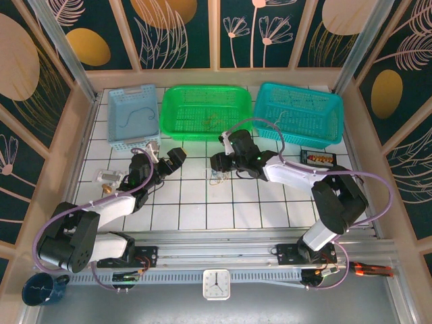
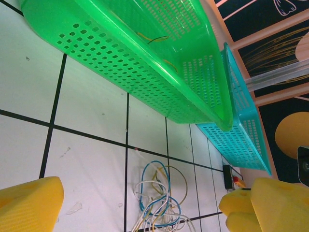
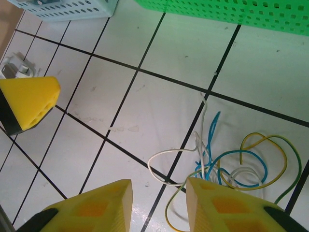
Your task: Untangle the cables
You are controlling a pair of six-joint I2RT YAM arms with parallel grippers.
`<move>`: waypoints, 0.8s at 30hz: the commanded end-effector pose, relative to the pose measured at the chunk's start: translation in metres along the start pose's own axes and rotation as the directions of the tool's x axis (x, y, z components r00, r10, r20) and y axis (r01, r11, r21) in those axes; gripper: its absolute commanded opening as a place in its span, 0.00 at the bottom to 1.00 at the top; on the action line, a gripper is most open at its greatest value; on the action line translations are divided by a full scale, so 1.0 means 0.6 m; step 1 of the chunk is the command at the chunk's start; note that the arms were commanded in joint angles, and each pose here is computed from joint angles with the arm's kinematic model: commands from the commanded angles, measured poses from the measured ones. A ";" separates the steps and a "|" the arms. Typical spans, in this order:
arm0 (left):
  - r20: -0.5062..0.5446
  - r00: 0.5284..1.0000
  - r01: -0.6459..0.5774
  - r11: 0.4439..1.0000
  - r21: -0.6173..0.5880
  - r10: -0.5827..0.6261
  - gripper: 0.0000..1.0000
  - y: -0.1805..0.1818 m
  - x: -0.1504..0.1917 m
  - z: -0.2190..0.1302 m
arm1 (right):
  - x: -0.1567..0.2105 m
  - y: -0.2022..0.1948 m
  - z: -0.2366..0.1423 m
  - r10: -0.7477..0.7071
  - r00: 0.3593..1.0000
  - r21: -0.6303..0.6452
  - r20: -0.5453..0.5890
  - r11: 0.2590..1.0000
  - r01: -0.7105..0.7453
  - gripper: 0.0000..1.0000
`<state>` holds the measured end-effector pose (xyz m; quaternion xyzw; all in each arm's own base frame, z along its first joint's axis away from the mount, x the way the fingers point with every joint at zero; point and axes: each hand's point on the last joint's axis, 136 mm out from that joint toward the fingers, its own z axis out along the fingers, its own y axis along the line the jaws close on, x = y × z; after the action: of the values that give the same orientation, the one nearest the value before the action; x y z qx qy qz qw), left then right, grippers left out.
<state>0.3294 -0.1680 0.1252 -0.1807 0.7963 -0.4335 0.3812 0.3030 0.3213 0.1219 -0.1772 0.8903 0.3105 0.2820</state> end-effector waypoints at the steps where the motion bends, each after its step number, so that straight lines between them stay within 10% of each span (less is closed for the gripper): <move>1: 0.004 1.000 -0.023 0.999 0.028 0.023 0.99 -0.012 -0.008 0.003 | -0.012 0.002 -0.004 0.005 0.999 -0.011 0.032 1.000 -0.005 0.35; 24: -0.002 1.000 -0.009 1.000 0.020 0.009 0.99 -0.006 -0.005 0.005 | -0.012 -0.025 0.072 -0.132 0.985 0.198 -0.114 0.968 0.153 0.34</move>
<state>0.3294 -0.1687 0.1216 -0.1798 0.7995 -0.4318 0.3770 0.3253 0.3383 0.0923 -0.2169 0.9142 0.2113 0.2694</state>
